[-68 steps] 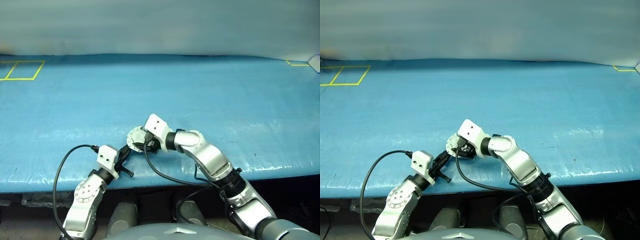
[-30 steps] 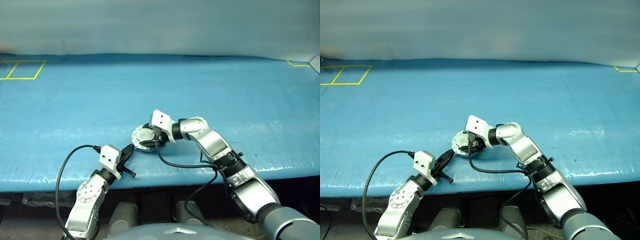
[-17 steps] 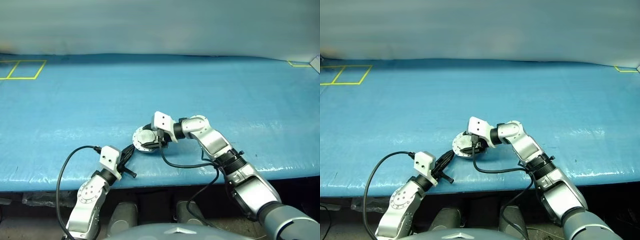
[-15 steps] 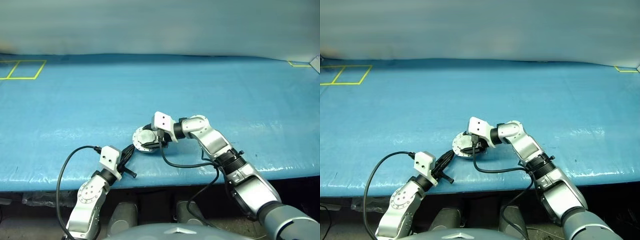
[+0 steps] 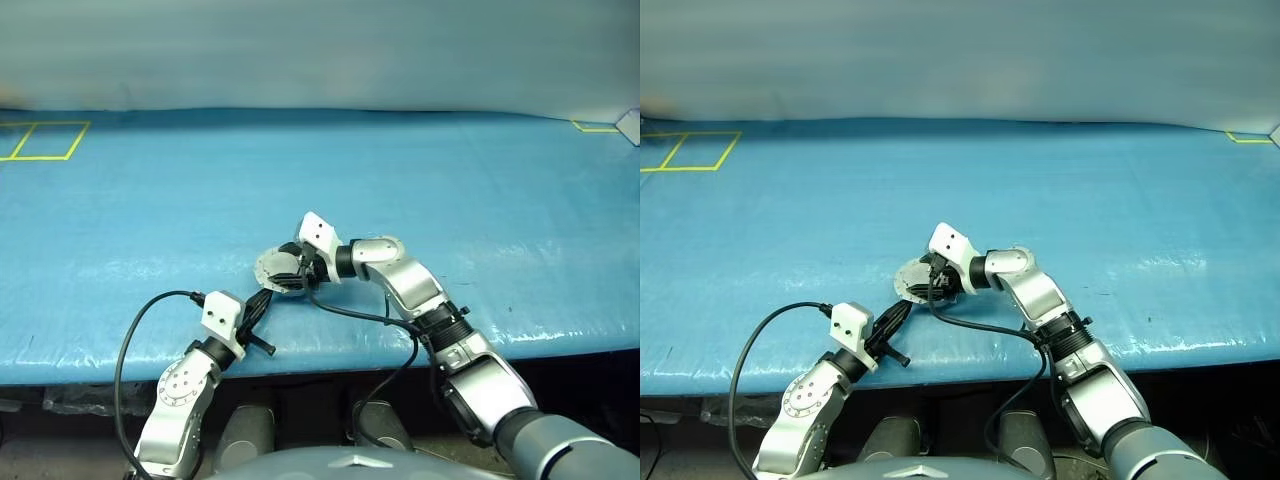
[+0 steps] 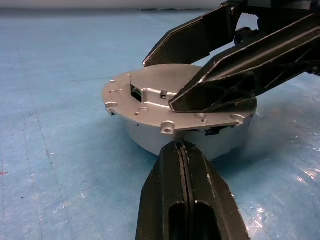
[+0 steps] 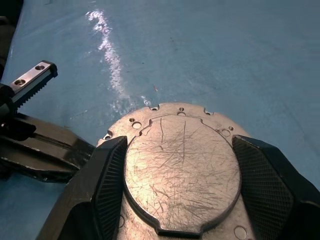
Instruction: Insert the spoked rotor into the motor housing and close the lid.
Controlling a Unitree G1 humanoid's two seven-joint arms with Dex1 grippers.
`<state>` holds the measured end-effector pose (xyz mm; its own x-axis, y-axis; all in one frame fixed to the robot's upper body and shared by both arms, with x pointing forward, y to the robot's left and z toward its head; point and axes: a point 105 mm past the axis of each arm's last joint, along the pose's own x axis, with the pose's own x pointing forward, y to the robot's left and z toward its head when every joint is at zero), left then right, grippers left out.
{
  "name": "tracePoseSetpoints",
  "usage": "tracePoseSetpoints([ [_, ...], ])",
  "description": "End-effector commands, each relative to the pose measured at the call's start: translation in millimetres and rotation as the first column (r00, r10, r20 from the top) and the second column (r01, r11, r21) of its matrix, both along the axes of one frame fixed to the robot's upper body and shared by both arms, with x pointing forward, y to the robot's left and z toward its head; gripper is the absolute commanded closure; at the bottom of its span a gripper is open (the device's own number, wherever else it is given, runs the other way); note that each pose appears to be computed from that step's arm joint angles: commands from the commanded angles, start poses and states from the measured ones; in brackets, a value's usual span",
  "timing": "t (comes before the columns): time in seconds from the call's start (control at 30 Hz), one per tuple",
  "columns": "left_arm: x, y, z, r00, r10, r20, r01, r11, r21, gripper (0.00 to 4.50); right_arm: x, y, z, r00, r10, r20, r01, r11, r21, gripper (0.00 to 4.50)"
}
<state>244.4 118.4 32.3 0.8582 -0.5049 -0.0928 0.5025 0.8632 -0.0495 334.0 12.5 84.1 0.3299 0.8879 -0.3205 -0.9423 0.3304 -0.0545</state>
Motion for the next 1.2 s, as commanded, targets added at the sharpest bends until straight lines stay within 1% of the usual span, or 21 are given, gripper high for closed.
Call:
tracePoseSetpoints([
  [0.03,0.3,-3.2,5.0,1.000,-0.009,0.017,0.009,1.000,-0.015,4.50,19.1,-3.1,18.0,0.991,-0.121,0.051,0.118,0.991,0.061,1.49],
  [0.13,0.5,-2.7,5.1,1.000,-0.004,0.017,0.005,1.000,-0.016,4.50,29.8,-4.9,19.6,0.977,-0.208,0.049,0.204,0.975,0.084,1.49],
  [0.2,0.6,-2.7,5.1,1.000,-0.003,0.017,0.004,1.000,-0.017,4.50,33.5,-5.7,20.1,0.971,-0.236,0.046,0.232,0.969,0.089,1.49],
  [0.33,0.5,-2.9,4.7,1.000,-0.002,0.016,0.002,1.000,-0.019,4.50,38.8,-11.7,17.8,0.958,-0.277,0.080,0.274,0.961,0.045,1.49],
  [0.53,0.3,-4.2,3.5,1.000,-0.006,0.011,0.006,1.000,-0.023,4.50,34.4,-18.1,13.5,0.961,-0.258,0.095,0.259,0.966,0.004,1.49],
  [0.73,1.2,-5.7,3.8,1.000,-0.010,0.012,0.011,1.000,-0.026,4.50,29.1,-18.3,6.7,0.970,-0.231,0.078,0.233,0.972,-0.013,1.49],
  [0.87,0.9,-6.0,3.4,1.000,-0.010,0.011,0.011,1.000,-0.026,4.50,30.6,-18.6,3.7,0.964,-0.259,0.060,0.260,0.965,-0.012,1.49],
  [1.07,0.5,-5.6,2.6,1.000,-0.008,0.007,0.008,1.000,-0.022,4.50,29.0,-12.0,4.1,0.947,-0.318,-0.042,0.320,0.947,0.037,1.49],
  [1.2,0.5,-6.2,2.5,1.000,-0.011,0.006,0.011,1.000,-0.024,4.50,28.2,-11.6,1.9,0.942,-0.334,-0.038,0.335,0.942,0.016,1.49],
])
